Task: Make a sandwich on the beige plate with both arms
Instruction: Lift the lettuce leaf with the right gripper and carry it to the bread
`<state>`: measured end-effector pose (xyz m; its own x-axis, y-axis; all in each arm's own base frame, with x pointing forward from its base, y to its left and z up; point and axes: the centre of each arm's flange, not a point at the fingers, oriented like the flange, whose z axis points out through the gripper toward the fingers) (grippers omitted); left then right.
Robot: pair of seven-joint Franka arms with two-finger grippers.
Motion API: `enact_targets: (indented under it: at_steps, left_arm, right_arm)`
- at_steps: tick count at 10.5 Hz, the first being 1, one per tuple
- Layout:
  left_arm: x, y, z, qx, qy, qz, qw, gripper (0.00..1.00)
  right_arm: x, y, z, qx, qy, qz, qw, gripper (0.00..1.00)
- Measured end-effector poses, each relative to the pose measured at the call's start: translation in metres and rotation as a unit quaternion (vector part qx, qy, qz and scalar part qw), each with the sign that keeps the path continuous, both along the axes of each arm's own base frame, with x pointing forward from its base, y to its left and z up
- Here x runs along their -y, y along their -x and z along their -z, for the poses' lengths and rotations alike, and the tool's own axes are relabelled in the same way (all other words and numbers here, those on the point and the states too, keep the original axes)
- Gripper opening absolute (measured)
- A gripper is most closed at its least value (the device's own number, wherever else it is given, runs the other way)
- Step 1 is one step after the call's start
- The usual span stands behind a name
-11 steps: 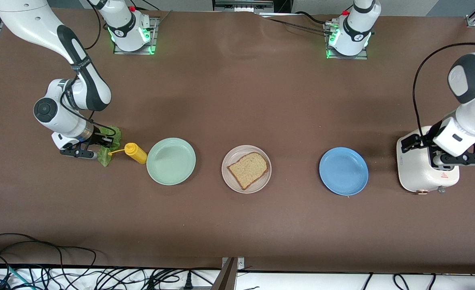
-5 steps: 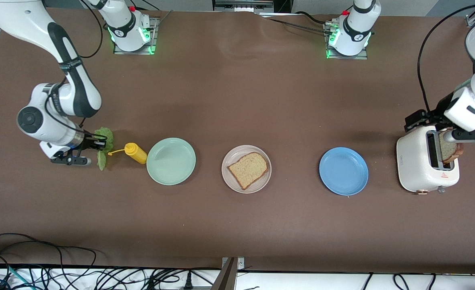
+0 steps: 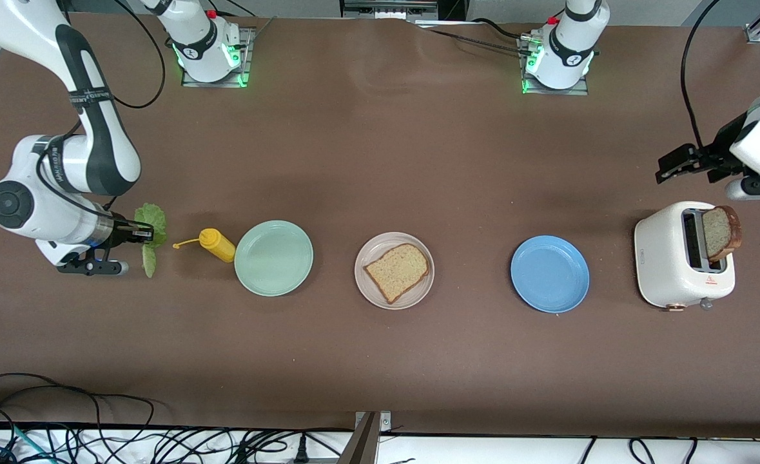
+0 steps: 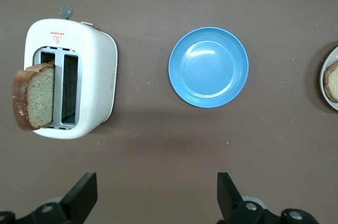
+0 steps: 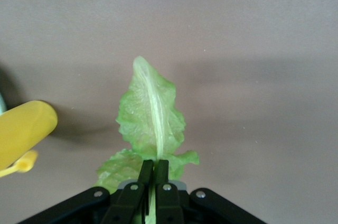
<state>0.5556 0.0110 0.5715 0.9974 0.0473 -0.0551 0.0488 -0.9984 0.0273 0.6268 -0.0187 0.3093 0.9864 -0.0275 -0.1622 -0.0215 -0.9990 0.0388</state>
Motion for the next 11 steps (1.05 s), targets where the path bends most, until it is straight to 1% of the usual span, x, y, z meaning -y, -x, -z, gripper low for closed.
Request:
enact_targets:
  at_steps: [1, 3, 4, 5, 6, 8, 9, 10, 11]
  left_arm:
    - [0.003, 0.002, -0.011, 0.0, 0.002, 0.0, 1.0, 1.0]
    - [0.007, 0.005, -0.028, -0.004, 0.003, 0.001, 1.0, 1.0]
    - [0.008, 0.008, -0.036, -0.007, 0.007, 0.001, 1.0, 1.0]
    - [0.01, 0.01, -0.043, -0.009, 0.014, 0.0, 1.0, 1.0]
    - [0.012, 0.012, -0.05, -0.011, 0.017, -0.001, 1.0, 1.0]
    - [0.022, 0.016, -0.062, -0.015, 0.017, 0.003, 1.0, 1.0]
    - [0.026, 0.016, -0.065, -0.014, 0.017, 0.006, 1.0, 1.0]
    - [0.026, 0.016, -0.065, -0.015, 0.017, 0.006, 1.0, 1.0]
    - [0.026, 0.017, -0.064, -0.019, 0.017, 0.006, 1.0, 1.0]
  right_arm:
    - [-0.002, -0.006, -0.03, -0.008, 0.0, -0.001, 1.0, 0.06]
    - [-0.016, -0.018, -0.125, -0.003, 0.0, -0.008, 1.0, 0.06]
    - [-0.022, -0.017, -0.167, -0.003, 0.0, -0.01, 1.0, 0.06]
    - [-0.028, -0.013, -0.194, -0.004, 0.0, -0.013, 1.0, 0.06]
    - [-0.039, -0.012, -0.207, -0.005, -0.002, -0.02, 1.0, 0.06]
    - [-0.068, -0.011, -0.201, -0.017, -0.005, -0.039, 0.999, 0.06]
    - [-0.084, -0.011, -0.194, -0.023, 0.0, -0.027, 0.999, 0.06]
    - [-0.098, -0.012, -0.19, -0.02, 0.005, 0.002, 1.0, 0.06]
    - [-0.112, -0.015, -0.189, -0.01, 0.001, 0.028, 1.0, 0.06]
